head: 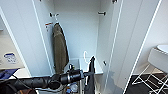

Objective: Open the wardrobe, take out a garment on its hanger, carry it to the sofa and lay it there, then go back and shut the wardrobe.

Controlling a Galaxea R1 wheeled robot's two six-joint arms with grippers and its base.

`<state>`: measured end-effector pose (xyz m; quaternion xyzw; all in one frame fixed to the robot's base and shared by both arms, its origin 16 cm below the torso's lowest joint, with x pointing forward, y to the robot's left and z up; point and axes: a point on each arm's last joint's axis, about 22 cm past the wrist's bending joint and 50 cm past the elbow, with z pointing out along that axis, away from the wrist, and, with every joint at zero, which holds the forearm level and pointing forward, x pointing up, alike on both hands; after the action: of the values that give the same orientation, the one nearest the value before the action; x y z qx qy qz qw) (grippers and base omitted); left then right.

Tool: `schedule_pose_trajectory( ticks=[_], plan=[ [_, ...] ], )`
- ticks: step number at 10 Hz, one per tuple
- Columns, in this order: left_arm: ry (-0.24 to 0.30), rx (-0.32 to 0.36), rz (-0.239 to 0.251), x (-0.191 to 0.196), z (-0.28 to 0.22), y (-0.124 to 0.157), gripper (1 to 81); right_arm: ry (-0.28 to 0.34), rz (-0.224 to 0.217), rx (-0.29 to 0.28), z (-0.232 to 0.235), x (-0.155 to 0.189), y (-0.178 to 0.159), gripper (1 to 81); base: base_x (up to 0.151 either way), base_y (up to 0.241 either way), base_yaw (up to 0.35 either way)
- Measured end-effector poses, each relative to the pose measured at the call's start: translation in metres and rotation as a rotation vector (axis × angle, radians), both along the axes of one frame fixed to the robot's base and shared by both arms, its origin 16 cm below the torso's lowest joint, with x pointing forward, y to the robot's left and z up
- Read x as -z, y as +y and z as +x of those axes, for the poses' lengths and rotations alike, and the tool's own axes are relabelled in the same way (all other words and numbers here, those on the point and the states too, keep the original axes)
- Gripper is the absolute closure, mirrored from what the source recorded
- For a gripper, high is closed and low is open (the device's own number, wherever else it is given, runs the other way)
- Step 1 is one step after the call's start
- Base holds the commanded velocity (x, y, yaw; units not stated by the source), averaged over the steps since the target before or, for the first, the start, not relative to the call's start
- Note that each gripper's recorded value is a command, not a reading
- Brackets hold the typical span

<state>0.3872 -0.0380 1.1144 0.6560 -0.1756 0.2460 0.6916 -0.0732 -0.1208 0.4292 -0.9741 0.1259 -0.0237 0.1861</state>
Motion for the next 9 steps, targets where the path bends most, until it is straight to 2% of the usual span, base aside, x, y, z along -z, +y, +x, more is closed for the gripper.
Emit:
schedule_pose_trajectory(
  ticks=[9],
  plan=[
    [-0.011,0.018,-0.008,-0.0052,-0.009,-0.0011,81.1,0.002,0.001,0.002,-0.0016,-0.0002,0.0008,1.0,0.0,0.0,-0.311]
  ],
)
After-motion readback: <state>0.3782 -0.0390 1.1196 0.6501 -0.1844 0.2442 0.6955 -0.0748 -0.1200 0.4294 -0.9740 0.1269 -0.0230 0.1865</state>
